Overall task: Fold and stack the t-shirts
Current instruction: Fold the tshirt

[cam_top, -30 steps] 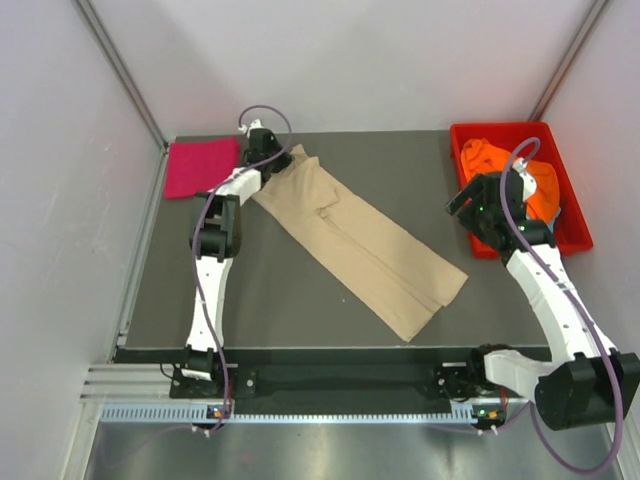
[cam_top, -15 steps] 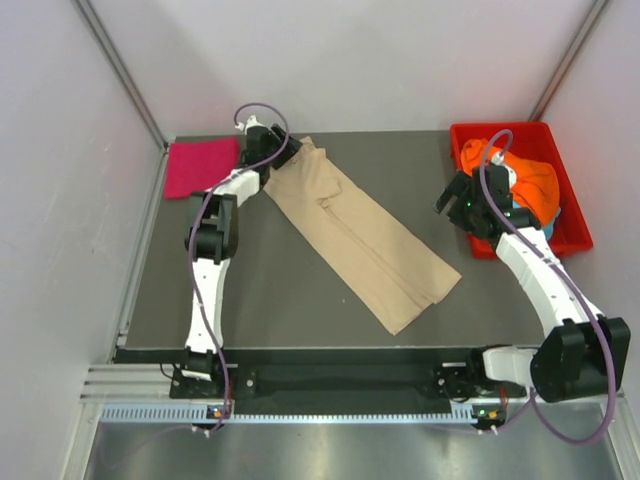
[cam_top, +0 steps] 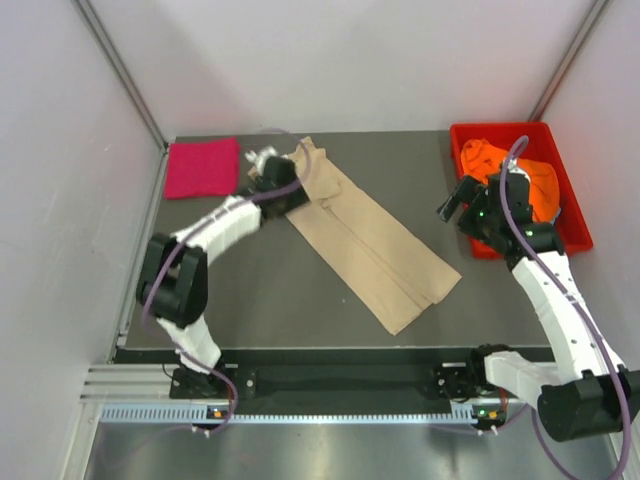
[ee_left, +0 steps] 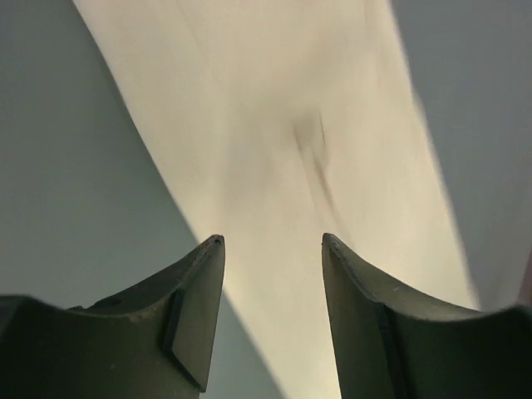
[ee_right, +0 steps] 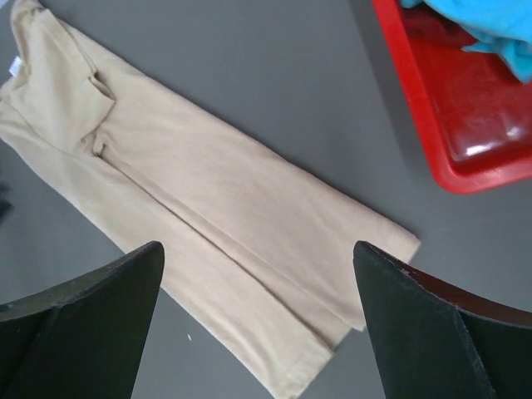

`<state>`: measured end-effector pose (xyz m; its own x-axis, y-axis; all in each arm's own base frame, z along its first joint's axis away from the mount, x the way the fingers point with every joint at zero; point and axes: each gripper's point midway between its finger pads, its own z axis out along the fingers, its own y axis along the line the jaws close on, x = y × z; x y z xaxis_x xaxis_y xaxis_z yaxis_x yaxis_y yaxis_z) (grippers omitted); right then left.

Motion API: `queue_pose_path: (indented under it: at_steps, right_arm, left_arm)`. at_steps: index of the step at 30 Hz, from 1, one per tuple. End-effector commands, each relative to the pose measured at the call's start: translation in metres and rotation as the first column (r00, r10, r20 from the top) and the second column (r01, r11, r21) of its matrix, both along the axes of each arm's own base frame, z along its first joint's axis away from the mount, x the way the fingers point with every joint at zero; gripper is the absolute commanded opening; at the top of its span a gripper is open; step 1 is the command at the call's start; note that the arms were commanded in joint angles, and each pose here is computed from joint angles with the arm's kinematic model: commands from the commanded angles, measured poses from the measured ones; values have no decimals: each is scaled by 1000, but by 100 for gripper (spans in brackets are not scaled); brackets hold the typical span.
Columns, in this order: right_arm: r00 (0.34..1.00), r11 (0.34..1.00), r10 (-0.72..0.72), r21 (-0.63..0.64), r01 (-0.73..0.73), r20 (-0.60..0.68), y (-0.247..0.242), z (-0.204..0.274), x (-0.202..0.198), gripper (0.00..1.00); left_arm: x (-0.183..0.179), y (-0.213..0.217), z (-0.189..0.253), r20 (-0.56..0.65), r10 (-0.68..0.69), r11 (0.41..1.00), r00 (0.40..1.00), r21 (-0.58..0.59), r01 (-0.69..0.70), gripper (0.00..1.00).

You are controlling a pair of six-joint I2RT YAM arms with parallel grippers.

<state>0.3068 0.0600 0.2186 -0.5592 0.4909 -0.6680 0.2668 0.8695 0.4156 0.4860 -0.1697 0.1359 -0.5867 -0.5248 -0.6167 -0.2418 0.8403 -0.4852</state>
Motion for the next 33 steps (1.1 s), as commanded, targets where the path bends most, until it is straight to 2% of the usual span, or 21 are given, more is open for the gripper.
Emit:
queue_pose_path:
  at_steps: [1, 3, 5, 7, 8, 9, 10, 11, 13, 14, 19, 21, 25, 28, 33]
  right_arm:
    - [1000, 999, -17, -44, 18, 18, -10, 27, -14, 96]
    - [999, 998, -34, -60, 34, 6, -15, 31, -22, 96]
    - [999, 997, -47, -62, 47, -6, -18, 33, -29, 96]
    - [999, 997, -47, -59, 47, -3, -18, 37, -32, 96]
    - [999, 997, -46, -59, 46, 3, -18, 39, -35, 95]
    - [999, 997, -48, -60, 48, 4, -19, 39, -37, 96]
    - [999, 997, -50, -60, 51, 14, -20, 41, -38, 96]
    - [998, 996, -56, -65, 57, 24, -22, 43, -40, 96]
    - [998, 996, -59, -66, 61, 30, -23, 45, -42, 96]
    - [997, 996, -62, -66, 64, 40, -24, 47, -43, 96]
    - [997, 995, -66, -78, 70, 50, -27, 50, -45, 96]
    - [996, 993, -70, -91, 75, 52, -29, 51, -45, 96]
    - [995, 988, -88, -120, 94, 49, -37, 50, -47, 96]
    - [995, 986, -96, -132, 100, 43, -40, 47, -47, 96]
    - [995, 985, -101, -139, 104, 29, -42, 42, -46, 96]
  left_arm:
    - [-111, -48, -25, -118, -77, 990, 990, 105, 90, 55]
    - [-146, -45, -24, -167, -2, 997, 986, 77, 15, 52]
    - [-181, -70, -19, -197, -39, 997, 980, -67, 26, 52]
    - [-219, -97, -29, -236, -89, 984, 968, -173, 48, 45]
    - [-226, -113, -17, -214, -76, 963, 974, -269, 16, 45]
    - [-235, -122, -17, -214, -83, 957, 973, -289, 18, 45]
    - [-249, -139, -17, -203, -96, 960, 974, -278, 37, 45]
    - [-258, -140, -25, -263, -43, 964, 964, -264, -29, 45]
    - [-267, -168, -32, -333, -48, 969, 942, -246, -38, 45]
    - [-275, -166, -43, -384, -34, 984, 923, -175, -37, 45]
    - [-290, -209, -69, -451, -38, 996, 892, -90, -3, 44]
    - [-293, -221, -75, -463, -51, 993, 885, -116, -3, 44]
    - [-308, -224, -96, -524, -16, 996, 852, -88, -35, 44]
    - [-312, -215, -98, -509, 43, 997, 860, -34, -70, 45]
    - [-320, -224, -110, -537, 33, 997, 843, -41, -65, 45]
